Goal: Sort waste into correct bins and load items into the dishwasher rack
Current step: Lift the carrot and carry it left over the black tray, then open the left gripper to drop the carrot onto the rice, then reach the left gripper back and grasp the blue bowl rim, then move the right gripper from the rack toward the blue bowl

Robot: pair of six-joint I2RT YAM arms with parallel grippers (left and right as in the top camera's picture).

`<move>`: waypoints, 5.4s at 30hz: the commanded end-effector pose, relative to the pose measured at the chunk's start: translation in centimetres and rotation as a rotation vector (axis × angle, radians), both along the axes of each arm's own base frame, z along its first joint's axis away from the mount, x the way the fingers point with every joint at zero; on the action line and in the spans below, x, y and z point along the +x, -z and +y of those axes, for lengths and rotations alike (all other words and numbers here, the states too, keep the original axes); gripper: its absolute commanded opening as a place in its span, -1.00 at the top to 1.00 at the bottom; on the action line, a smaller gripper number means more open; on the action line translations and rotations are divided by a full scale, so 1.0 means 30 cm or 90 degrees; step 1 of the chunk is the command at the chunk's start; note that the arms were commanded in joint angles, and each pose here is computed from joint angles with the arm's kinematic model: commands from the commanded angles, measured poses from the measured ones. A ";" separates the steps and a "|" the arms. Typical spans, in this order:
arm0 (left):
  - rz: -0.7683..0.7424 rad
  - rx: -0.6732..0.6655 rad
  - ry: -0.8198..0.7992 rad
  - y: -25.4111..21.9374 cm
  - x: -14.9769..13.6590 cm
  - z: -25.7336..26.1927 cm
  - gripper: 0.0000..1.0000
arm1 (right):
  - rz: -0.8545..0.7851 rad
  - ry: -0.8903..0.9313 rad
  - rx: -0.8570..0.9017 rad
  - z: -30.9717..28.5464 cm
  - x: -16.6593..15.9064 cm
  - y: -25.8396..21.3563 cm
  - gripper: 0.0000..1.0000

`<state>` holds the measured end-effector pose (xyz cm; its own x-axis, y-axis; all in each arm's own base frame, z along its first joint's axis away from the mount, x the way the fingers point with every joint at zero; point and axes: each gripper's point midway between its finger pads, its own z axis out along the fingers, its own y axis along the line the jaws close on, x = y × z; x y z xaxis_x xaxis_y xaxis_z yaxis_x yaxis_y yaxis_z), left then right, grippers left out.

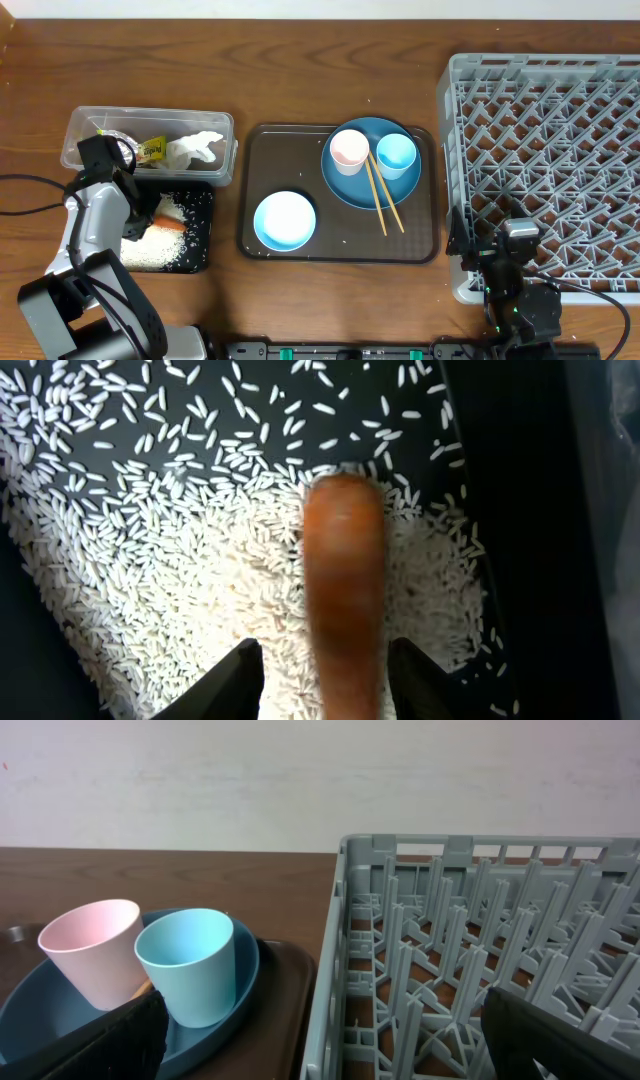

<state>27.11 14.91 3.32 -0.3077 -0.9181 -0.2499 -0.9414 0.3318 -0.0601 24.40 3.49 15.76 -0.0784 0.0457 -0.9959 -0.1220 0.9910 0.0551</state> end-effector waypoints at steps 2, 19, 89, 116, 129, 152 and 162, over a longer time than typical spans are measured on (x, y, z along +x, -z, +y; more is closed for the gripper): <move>0.000 0.015 0.010 -0.015 0.004 0.019 0.00 | -0.001 0.007 -0.007 -0.011 0.001 0.001 -0.99; -0.366 -0.179 0.361 -0.519 0.091 -0.429 -0.01 | -0.001 0.007 -0.007 -0.011 0.001 0.001 -0.99; -0.186 -0.193 0.796 -0.279 0.055 -1.001 0.49 | -0.001 0.007 -0.007 -0.011 0.001 0.001 -0.98; -0.172 -0.136 0.782 -0.269 0.075 -0.959 0.50 | -0.001 0.007 -0.007 -0.011 0.001 0.001 -0.98; -0.175 -0.135 0.782 -0.270 0.078 -0.960 0.44 | 0.012 -0.041 0.068 0.036 -0.007 0.002 -0.98; -0.159 -0.088 0.743 -0.260 0.095 -0.912 0.42 | 0.339 -0.024 0.126 0.044 -0.140 -0.350 -0.99; -0.165 -0.085 0.743 -0.264 0.103 -0.912 0.22 | 0.550 -0.069 0.133 0.132 -0.047 -0.410 -0.98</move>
